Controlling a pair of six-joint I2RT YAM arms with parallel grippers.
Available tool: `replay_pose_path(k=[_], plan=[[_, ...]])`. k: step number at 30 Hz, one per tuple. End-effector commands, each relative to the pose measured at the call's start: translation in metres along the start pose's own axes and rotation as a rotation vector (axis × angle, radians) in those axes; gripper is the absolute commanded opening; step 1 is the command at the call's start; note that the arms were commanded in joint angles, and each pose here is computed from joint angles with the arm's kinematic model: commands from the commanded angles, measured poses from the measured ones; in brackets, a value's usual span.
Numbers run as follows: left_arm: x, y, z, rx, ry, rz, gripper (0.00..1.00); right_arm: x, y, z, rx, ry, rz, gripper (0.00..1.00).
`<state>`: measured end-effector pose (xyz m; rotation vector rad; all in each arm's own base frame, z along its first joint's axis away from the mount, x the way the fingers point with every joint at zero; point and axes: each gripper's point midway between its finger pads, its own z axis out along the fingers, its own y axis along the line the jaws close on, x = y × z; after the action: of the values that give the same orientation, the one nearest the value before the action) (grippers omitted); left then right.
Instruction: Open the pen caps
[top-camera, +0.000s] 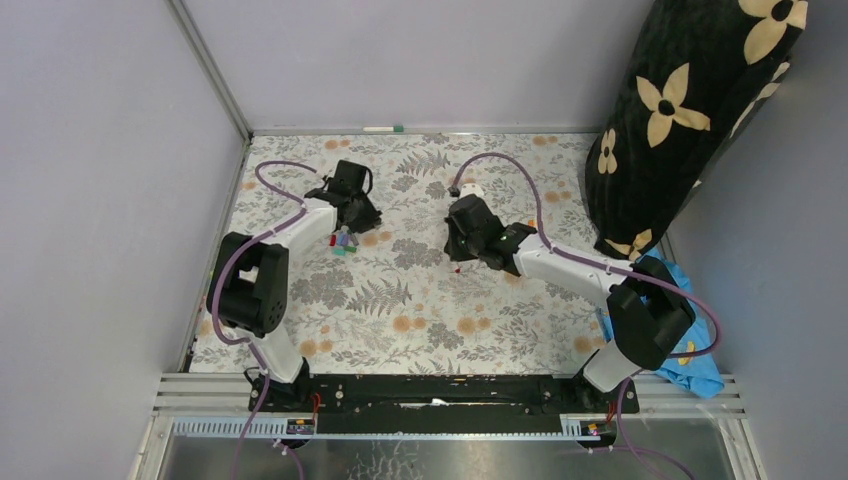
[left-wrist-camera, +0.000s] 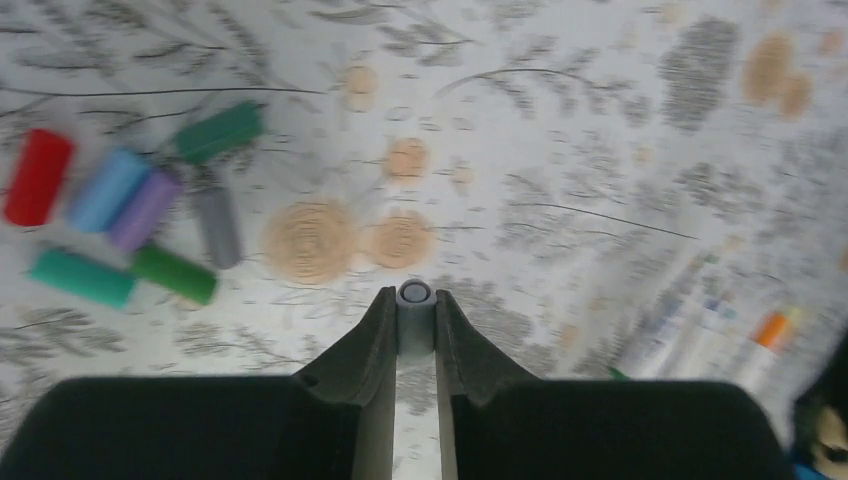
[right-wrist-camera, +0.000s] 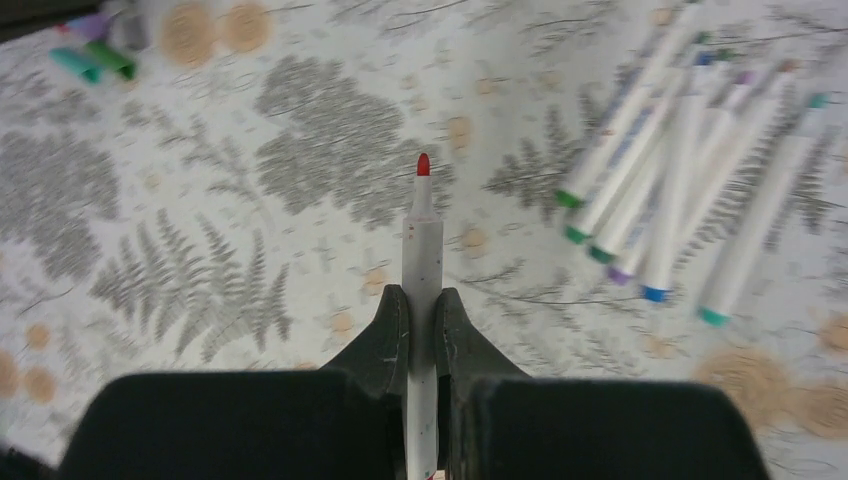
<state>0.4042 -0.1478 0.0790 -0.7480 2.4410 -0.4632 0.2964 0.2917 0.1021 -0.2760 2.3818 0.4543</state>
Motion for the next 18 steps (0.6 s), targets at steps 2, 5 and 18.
replay_pose_path(k=[2, 5, 18], plan=[[0.003, 0.068, 0.011, -0.274, -0.04, 0.097, 0.09, -0.031, -0.059, -0.002, 0.187, -0.072, 0.028, 0.0], [0.003, 0.077, 0.016, -0.3, -0.048, 0.084, 0.12, -0.034, -0.078, 0.004, 0.234, -0.063, 0.031, 0.0], [-0.004, 0.084, 0.016, -0.29, -0.09, 0.05, 0.62, -0.03, -0.137, 0.026, 0.403, -0.025, 0.053, 0.08]])
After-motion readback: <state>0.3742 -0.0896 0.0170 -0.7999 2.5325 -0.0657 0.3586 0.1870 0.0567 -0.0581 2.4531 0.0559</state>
